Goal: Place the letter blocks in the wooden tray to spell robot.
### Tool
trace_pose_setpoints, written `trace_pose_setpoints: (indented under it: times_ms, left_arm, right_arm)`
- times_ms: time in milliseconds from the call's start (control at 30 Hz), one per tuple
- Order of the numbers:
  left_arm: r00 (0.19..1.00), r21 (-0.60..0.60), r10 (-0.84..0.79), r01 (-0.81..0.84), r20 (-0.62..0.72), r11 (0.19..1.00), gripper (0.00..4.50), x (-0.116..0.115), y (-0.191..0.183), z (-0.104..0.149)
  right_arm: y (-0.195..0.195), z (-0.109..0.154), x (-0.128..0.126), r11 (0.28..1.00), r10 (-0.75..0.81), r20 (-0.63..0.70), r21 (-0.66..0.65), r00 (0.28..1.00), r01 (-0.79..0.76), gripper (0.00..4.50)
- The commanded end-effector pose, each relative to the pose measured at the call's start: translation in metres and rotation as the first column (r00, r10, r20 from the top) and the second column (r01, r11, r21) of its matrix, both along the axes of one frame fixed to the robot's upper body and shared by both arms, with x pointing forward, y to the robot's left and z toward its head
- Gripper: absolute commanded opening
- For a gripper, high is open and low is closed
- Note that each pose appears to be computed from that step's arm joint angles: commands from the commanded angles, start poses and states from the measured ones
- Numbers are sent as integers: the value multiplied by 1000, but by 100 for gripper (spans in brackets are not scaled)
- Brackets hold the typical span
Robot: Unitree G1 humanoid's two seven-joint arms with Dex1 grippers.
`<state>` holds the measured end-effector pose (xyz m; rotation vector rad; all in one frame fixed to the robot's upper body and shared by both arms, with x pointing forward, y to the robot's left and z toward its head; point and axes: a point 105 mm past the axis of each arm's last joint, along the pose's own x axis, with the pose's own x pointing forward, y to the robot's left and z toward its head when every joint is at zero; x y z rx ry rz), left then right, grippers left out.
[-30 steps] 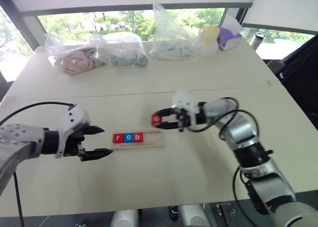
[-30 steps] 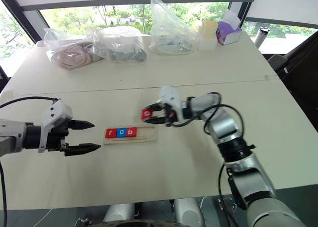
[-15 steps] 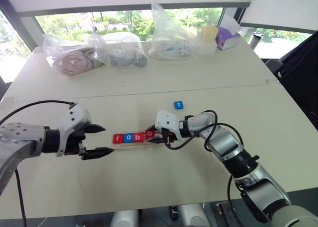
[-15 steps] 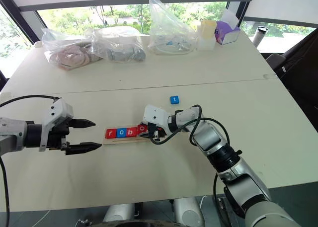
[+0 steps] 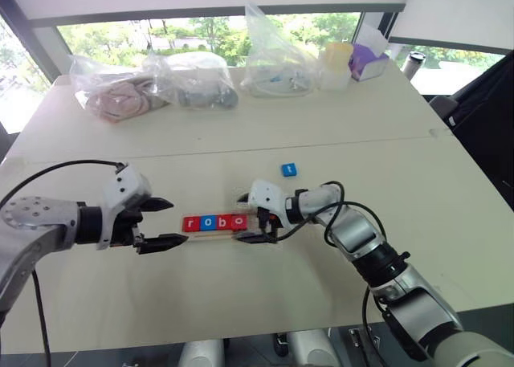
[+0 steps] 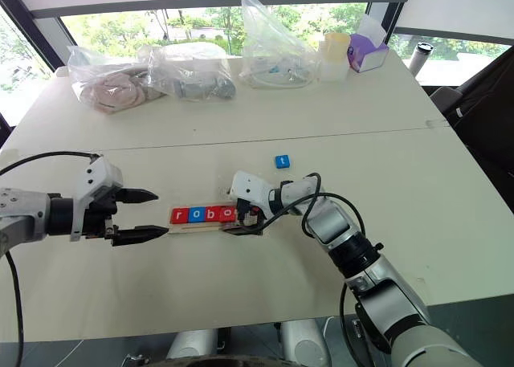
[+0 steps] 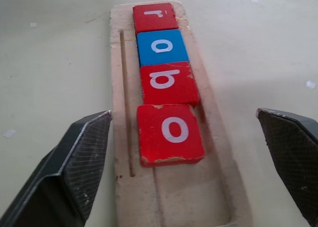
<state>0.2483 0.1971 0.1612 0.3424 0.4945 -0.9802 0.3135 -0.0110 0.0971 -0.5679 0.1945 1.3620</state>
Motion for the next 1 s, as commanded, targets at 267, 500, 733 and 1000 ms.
trace_pose_setpoints:
  times_ms: [267,500,733,1000]
  left_arm:
    - [999,4,-1,1,49,1000,450,3,-1,6]
    - [999,-1,-3,3,51,1000,450,5,-3,5]
    - [998,2,-2,2,55,1000,450,7,-2,5]
    - [998,-1,8,-8,69,1000,450,9,-7,3]
  right_arm:
    - [-17,62,13,984,-71,91,172,993,54,447]
    - [-14,44,-19,989,0,75,151,997,-11,447]
    - [-10,23,-17,994,-8,81,107,997,0,447]
    - [-15,8,9,996,-61,139,66,988,52,447]
